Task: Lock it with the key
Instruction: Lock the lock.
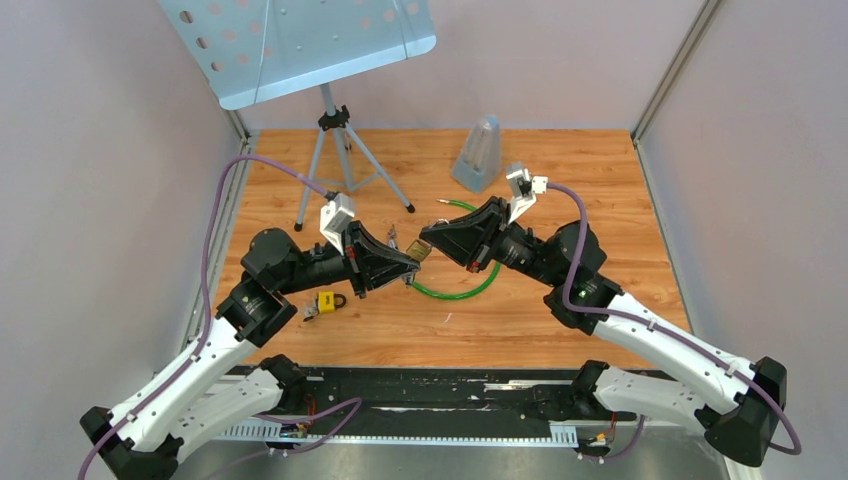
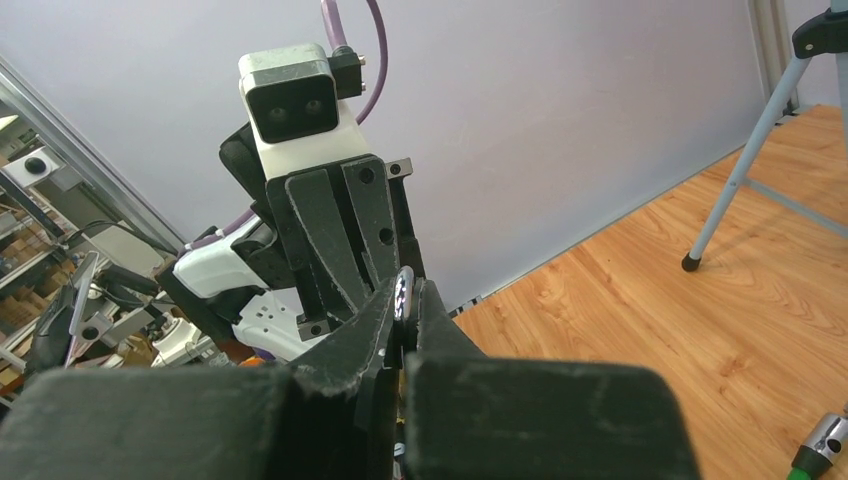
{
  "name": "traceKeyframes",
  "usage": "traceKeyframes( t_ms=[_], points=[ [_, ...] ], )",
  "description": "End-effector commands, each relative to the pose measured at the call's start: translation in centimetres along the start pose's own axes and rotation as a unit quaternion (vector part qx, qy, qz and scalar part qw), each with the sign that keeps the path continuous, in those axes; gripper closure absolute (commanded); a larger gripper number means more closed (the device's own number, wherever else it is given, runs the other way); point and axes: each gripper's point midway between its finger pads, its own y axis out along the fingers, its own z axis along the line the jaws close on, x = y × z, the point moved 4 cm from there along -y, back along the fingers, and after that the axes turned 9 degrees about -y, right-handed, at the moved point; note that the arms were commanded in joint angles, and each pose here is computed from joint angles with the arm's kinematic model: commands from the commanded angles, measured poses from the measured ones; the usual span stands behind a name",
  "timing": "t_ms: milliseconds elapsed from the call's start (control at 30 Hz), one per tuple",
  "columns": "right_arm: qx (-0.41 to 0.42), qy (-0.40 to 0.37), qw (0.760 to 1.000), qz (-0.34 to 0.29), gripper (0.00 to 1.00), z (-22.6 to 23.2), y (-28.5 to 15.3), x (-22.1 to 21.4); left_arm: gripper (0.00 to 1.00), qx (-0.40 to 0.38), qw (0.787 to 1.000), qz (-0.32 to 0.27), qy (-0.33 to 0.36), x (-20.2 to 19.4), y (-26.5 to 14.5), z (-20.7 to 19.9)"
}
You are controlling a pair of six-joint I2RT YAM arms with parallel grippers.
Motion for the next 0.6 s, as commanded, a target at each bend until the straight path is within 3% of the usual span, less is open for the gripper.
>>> traceKeyframes(
  t_ms=[0, 200, 333, 567],
  points=[
    [0.008, -0.042, 0.997, -0.068, 1.0, 1.1, -0.5, 3.3, 1.0, -0.004, 1.0, -0.004, 0.008, 0.0, -0.1, -0.1],
    [0.046, -0.05, 0.998, -0.019, 1.0, 1.3, 0.1, 1.4, 1.0, -0.008, 1.0, -0.007, 0.005, 0.2, 0.0, -0.2],
    [0.049, -0.038, 0.998, -0.018, 1.0, 1.2, 0.1, 0.8, 0.98, -0.012, 1.0, -0.009, 0.006, 0.3, 0.2, -0.2],
    [0.033, -0.014, 0.998, -0.051, 1.0, 1.3, 0.2, 2.3, 0.47, -0.005, 1.0, -0.018, 0.019, 0.4, 0.2, 0.1]
  ],
)
